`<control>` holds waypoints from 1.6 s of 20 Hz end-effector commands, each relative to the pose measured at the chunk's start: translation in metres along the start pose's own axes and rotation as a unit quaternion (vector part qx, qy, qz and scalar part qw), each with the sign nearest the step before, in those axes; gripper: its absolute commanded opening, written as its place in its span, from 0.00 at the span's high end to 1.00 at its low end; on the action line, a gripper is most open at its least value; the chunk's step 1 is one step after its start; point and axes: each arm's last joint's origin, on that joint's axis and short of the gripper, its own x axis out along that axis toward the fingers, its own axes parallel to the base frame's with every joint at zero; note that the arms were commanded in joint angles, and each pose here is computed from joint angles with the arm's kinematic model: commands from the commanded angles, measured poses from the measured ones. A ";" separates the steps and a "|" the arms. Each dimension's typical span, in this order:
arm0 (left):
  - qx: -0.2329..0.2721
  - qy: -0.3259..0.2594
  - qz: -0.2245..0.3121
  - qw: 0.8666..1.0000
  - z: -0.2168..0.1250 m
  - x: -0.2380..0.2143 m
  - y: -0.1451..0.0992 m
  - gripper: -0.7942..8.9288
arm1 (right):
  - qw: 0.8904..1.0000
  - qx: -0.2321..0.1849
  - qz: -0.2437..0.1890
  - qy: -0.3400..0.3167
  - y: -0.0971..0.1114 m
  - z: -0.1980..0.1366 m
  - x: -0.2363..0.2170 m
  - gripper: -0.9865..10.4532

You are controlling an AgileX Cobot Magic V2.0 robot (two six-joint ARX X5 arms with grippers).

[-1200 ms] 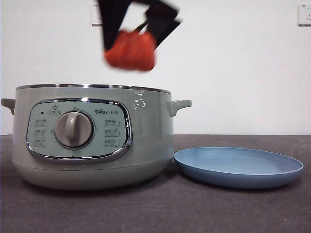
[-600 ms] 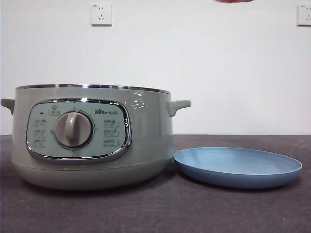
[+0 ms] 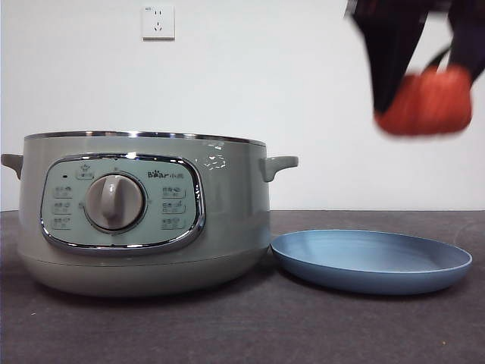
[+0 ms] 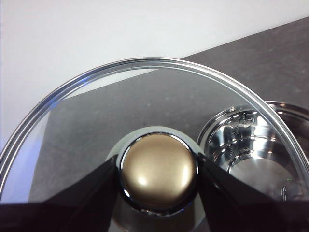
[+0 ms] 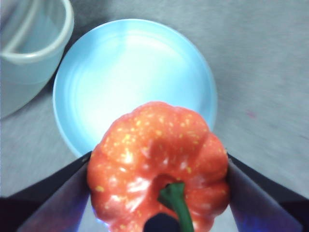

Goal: Take the pumpkin out from the steamer,put the pumpkin in the blue plate,close the lid

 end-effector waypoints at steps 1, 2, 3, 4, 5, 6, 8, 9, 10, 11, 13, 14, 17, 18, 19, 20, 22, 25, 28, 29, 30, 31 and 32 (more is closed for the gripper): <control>-0.015 -0.040 -0.010 0.999 0.007 -0.006 0.002 0.93 | 1.000 -0.008 0.005 -0.003 0.007 -0.006 0.032 0.91; -0.015 -0.041 -0.013 0.999 0.007 -0.006 0.002 0.93 | 1.000 -0.004 0.015 -0.002 0.007 -0.008 0.042 0.91; -0.015 -0.041 -0.013 0.999 0.007 -0.006 0.002 0.93 | 0.999 0.003 0.032 0.002 0.007 -0.007 0.052 0.91; -0.015 -0.041 -0.013 0.999 0.008 -0.006 0.002 0.93 | 0.999 0.008 0.040 0.006 0.006 -0.005 0.060 0.91; -0.017 -0.041 -0.013 0.999 0.008 -0.006 0.002 0.93 | 0.999 0.013 0.038 0.006 0.005 -0.002 0.069 0.91; -0.024 -0.041 -0.014 0.999 0.008 -0.006 0.002 0.93 | 0.999 0.014 0.036 0.004 0.004 0.000 0.076 0.91; -0.027 -0.042 -0.025 0.998 0.008 -0.006 0.001 0.93 | 0.998 0.018 0.059 0.006 0.003 0.004 0.091 0.91; -0.028 -0.045 -0.032 0.998 0.008 -0.006 0.001 0.93 | 0.997 0.018 0.080 0.012 0.003 0.005 0.099 0.91; -0.029 -0.048 -0.037 0.998 0.009 -0.006 0.001 0.93 | 0.996 0.019 0.081 0.018 0.003 0.005 0.105 0.91; -0.030 -0.051 -0.038 0.998 0.009 -0.006 0.001 0.93 | 0.997 0.020 0.076 0.029 0.003 0.004 0.112 0.90; -0.032 -0.056 -0.038 0.997 0.010 -0.006 0.001 0.93 | 0.996 0.019 0.070 0.048 0.003 0.002 0.123 0.86; -0.032 -0.057 -0.038 0.997 0.011 -0.006 0.001 0.93 | 0.996 0.019 0.069 0.055 0.004 0.001 0.127 0.80; -0.033 -0.059 -0.038 0.997 0.011 -0.006 0.001 0.93 | 0.996 0.019 0.067 0.063 0.004 0.000 0.132 0.61; -0.034 -0.060 -0.038 0.997 0.011 -0.006 0.001 0.93 | 0.996 0.019 0.067 0.063 0.004 0.000 0.132 0.56; -0.034 -0.061 -0.038 0.997 0.012 -0.006 0.001 0.93 | 0.996 0.020 0.066 0.063 0.003 0.000 0.131 0.51; -0.034 -0.062 -0.038 0.997 0.012 -0.006 0.001 0.93 | 0.996 0.020 0.065 0.064 0.003 0.000 0.132 0.47; -0.035 -0.062 -0.038 0.997 0.012 -0.006 0.001 0.93 | 0.996 0.020 0.066 0.063 0.003 0.000 0.132 0.46; -0.031 -0.052 -0.039 0.997 0.014 0.001 -0.002 0.93 | 0.996 0.020 0.067 0.062 0.003 0.000 0.130 0.47; -0.021 -0.031 -0.059 0.998 0.016 0.015 -0.009 0.93 | 0.996 0.023 0.069 0.041 0.001 0.003 0.117 0.47; -0.017 -0.022 -0.069 0.997 0.018 0.022 -0.013 0.93 | 0.997 0.027 0.071 0.026 -0.001 0.004 0.109 0.47; -0.013 -0.012 -0.080 0.997 0.019 0.030 -0.017 0.93 | 0.997 0.031 0.073 0.008 -0.003 0.006 0.098 0.47; -0.010 -0.001 -0.088 0.996 0.020 0.038 -0.021 0.93 | 0.997 0.035 0.075 -0.011 -0.006 0.007 0.086 0.47; -0.005 0.012 -0.101 0.995 0.021 0.047 -0.026 0.93 | 0.996 0.038 0.076 -0.031 -0.009 0.007 0.072 0.47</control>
